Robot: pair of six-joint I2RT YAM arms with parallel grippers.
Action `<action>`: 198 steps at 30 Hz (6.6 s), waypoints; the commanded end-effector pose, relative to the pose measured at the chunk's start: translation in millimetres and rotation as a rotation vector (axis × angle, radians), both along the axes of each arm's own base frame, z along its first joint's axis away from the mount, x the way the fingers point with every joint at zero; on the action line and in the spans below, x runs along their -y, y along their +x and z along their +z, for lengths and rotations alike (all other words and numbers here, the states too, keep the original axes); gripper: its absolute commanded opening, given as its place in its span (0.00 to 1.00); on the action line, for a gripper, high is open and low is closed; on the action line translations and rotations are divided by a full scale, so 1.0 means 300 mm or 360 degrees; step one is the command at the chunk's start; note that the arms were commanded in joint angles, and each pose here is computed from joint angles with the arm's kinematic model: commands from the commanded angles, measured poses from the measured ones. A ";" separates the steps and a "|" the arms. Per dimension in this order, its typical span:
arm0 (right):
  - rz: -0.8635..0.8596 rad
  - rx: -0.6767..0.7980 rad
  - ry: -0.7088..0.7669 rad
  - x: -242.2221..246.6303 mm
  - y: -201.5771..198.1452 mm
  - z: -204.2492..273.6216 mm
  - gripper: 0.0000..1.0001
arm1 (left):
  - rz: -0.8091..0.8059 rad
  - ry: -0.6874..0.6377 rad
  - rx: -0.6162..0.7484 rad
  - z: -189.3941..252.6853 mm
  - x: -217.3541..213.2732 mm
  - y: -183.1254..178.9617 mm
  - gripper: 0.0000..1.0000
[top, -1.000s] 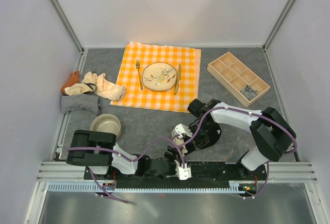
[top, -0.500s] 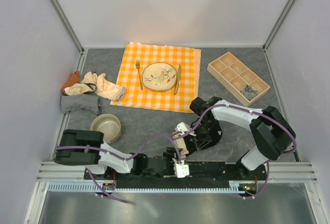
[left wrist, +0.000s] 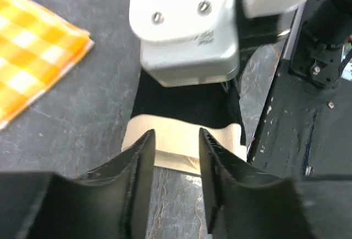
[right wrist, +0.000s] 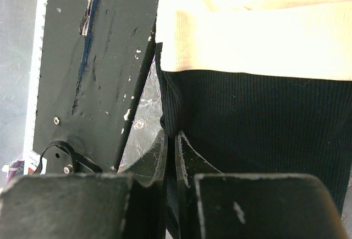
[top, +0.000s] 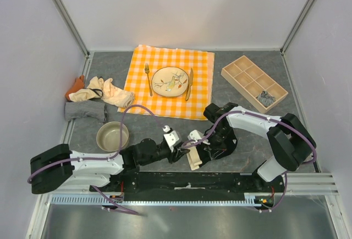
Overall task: Roll the underwear
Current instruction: Fold the underwear at the center of the board.
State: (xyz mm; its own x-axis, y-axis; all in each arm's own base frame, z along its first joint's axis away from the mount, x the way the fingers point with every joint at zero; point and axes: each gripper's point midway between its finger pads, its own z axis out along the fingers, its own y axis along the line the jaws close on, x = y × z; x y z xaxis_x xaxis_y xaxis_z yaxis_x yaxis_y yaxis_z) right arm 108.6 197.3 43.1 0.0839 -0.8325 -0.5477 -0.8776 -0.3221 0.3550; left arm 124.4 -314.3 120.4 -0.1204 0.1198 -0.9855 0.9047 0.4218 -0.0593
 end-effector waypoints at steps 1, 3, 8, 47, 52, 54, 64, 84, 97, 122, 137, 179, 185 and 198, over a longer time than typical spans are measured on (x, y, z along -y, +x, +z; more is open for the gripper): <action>0.0028 0.0033 0.0121 -0.038 0.014 0.048 0.09 | -0.0104 -0.0068 -0.0320 -0.012 0.055 -0.021 0.37; 0.0028 0.0033 0.0121 -0.038 0.014 0.048 0.09 | -0.0132 -0.0073 -0.0367 -0.018 0.087 -0.016 0.31; 0.0021 0.0038 0.0125 -0.036 0.019 0.049 0.09 | -0.0160 -0.0090 -0.0450 -0.034 0.155 0.009 0.19; -0.0120 0.0186 0.0276 -0.088 0.169 0.131 0.09 | 0.0205 0.0205 -0.0855 -0.417 0.043 0.031 0.02; -0.0186 0.0204 0.0315 -0.106 0.217 0.158 0.09 | 0.0236 0.0191 -0.0913 -0.439 0.009 0.011 0.02; -0.0210 0.0197 0.0316 -0.109 0.233 0.160 0.08 | 0.0229 0.0150 -0.0911 -0.426 0.009 0.009 0.02; -0.0377 0.0128 0.0138 -0.112 0.336 0.052 0.09 | 0.0163 -0.0016 -0.0900 -0.341 0.029 -0.001 0.07; -0.0538 -0.0031 -0.0008 -0.154 0.410 -0.021 0.11 | 0.0101 -0.0157 -0.0734 -0.191 -0.059 -0.041 0.40; -0.0608 -0.0096 -0.0132 -0.150 0.419 -0.073 0.13 | -0.0074 -0.0175 -0.0364 0.008 0.089 0.012 0.40; -0.0600 -0.0051 -0.0158 -0.138 0.429 -0.068 0.21 | 0.0619 0.0162 -0.0655 -0.363 -0.010 0.237 0.31; -0.0848 0.0505 -0.0227 -0.092 0.651 0.024 0.31 | 0.0744 0.0226 -0.0930 -0.472 -0.080 0.211 0.27; -0.1049 0.0822 -0.0490 0.110 0.653 0.005 0.00 | 0.0735 0.0228 -0.1009 -0.484 -0.094 0.204 0.25; -0.1045 0.0768 -0.0580 0.121 0.647 -0.079 0.17 | 0.0736 0.0215 -0.1016 -0.479 -0.089 0.210 0.25; -0.1135 0.0624 -0.0138 0.048 0.605 0.187 0.52 | 0.0518 0.0118 -0.0964 -0.282 0.005 0.207 0.48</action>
